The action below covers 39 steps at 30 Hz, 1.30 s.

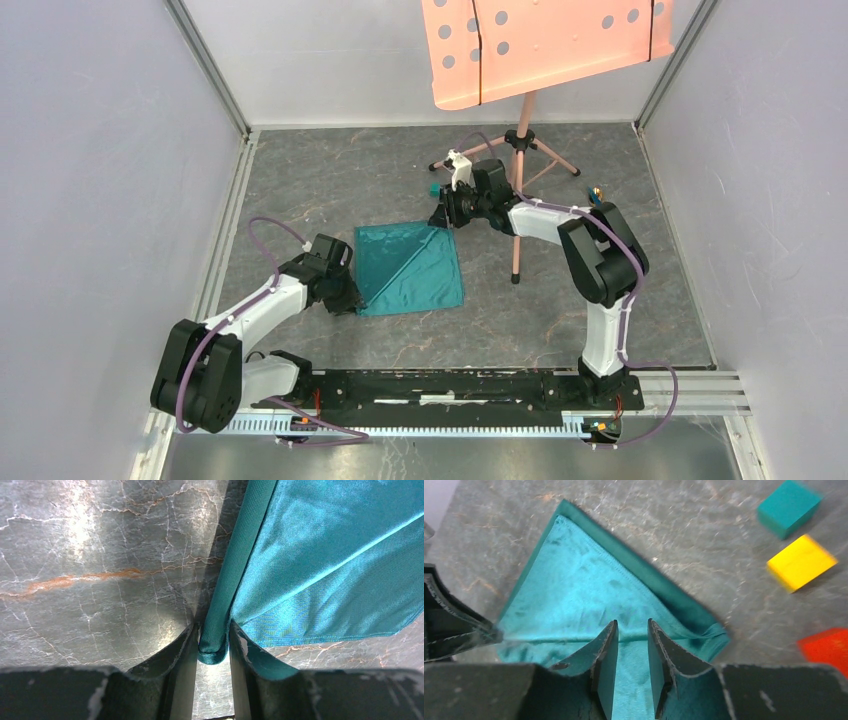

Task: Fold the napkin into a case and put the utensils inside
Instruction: Smooth out the upper triangle-folded napkin at the center of the board.

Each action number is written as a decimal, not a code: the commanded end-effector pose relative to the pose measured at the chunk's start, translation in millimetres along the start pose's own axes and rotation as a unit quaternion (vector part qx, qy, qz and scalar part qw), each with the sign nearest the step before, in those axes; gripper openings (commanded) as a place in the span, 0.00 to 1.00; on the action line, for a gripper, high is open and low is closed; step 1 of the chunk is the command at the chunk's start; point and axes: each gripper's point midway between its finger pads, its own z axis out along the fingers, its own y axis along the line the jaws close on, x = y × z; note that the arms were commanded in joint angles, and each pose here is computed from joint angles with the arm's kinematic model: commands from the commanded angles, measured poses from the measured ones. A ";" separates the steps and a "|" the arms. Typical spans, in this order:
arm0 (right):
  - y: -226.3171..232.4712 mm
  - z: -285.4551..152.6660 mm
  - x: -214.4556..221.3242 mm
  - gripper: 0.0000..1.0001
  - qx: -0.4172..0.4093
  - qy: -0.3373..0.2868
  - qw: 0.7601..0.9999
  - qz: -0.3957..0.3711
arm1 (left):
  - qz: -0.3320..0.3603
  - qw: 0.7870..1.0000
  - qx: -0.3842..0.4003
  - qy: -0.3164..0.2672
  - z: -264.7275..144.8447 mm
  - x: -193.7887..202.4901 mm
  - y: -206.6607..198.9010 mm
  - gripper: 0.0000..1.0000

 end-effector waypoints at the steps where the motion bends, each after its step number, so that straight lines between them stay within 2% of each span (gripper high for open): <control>1: 18.4 5.2 14.8 0.31 -0.063 -0.009 0.997 0.033 | 0.008 1.000 0.011 -0.012 1.4 -5.6 -4.6 0.37; 6: -8.6 22.0 17.1 0.27 -0.047 -0.013 0.998 0.041 | 0.008 1.000 0.001 -0.010 4.3 -3.2 0.2 0.36; 11: -54.8 30.0 32.5 0.26 0.028 0.012 0.999 0.026 | 0.004 1.000 -0.013 -0.007 9.1 1.0 8.0 0.36; 14: -64.0 26.9 36.3 0.27 0.053 0.025 0.998 0.010 | 0.004 1.000 -0.014 -0.006 8.8 2.4 9.3 0.35; 17: -57.5 20.7 24.0 0.27 0.053 0.014 0.998 0.002 | 0.005 1.000 0.003 -0.003 0.9 0.7 0.5 0.36; 21: -39.9 18.0 -2.1 0.30 0.039 0.008 0.999 -0.015 | 0.008 0.999 0.053 -0.011 -23.7 -8.6 -24.3 0.46; 25: -1.1 14.6 -23.7 0.37 0.012 -0.003 0.999 -0.033 | 0.004 0.996 0.089 -0.023 -48.3 -17.7 -44.0 0.52; 28: 34.7 11.3 -23.9 0.42 -0.019 -0.012 0.999 -0.031 | 0.001 0.993 0.115 -0.035 -58.9 -24.0 -56.1 0.52; 31: 71.7 11.6 -7.0 0.43 -0.077 -0.014 0.997 0.004 | -0.005 0.990 0.143 -0.018 -53.1 -21.4 -67.8 0.45; 32: 84.6 11.4 -5.2 0.42 -0.102 -0.023 0.994 0.013 | -0.006 0.987 0.157 -0.011 -49.5 -20.3 -73.4 0.39; 35: 114.1 14.5 12.6 0.33 -0.168 -0.022 0.984 0.055 | -0.015 0.983 0.180 0.004 -34.6 -17.8 -81.9 0.25; 39: 135.9 23.4 36.8 0.28 -0.223 -0.002 0.971 0.089 | -0.019 0.987 0.161 0.004 -13.6 -20.0 -74.3 0.18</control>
